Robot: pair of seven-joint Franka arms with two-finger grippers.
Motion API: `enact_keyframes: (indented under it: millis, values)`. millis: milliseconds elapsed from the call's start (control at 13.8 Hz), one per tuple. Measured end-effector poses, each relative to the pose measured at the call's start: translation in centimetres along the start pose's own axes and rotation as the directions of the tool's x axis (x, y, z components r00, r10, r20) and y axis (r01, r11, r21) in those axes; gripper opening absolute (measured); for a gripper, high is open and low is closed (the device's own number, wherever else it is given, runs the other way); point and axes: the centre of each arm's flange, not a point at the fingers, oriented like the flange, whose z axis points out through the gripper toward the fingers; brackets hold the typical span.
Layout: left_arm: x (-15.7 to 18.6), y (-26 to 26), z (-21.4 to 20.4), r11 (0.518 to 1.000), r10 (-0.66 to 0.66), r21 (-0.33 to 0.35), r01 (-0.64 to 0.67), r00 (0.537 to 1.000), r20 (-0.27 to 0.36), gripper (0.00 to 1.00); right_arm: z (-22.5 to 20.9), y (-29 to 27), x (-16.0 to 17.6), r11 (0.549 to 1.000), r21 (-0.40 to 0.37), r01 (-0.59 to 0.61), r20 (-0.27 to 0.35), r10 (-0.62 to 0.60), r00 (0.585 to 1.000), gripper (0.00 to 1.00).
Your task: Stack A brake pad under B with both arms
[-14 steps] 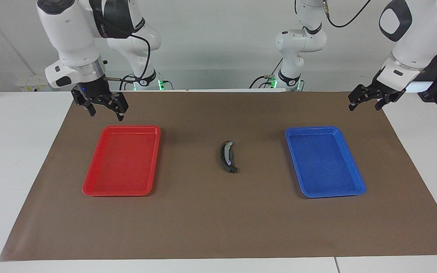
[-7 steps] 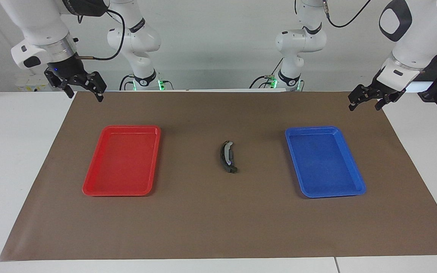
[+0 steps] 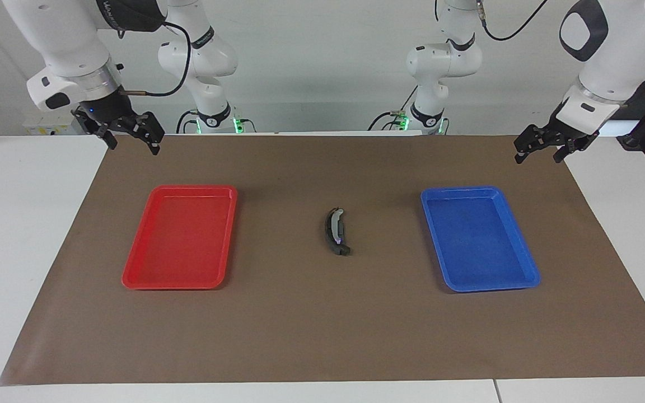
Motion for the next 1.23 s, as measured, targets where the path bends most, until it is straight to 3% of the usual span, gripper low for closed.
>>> enact_keyframes:
  millis: [1228]
  values:
    - [0.0, 0.0, 0.0, 1.0, 0.0, 0.0, 0.0, 1.0, 0.0, 1.0, 0.0, 0.9, -0.3, 0.999, -0.001, 0.046, 0.008, -0.046, 0.999, 1.0]
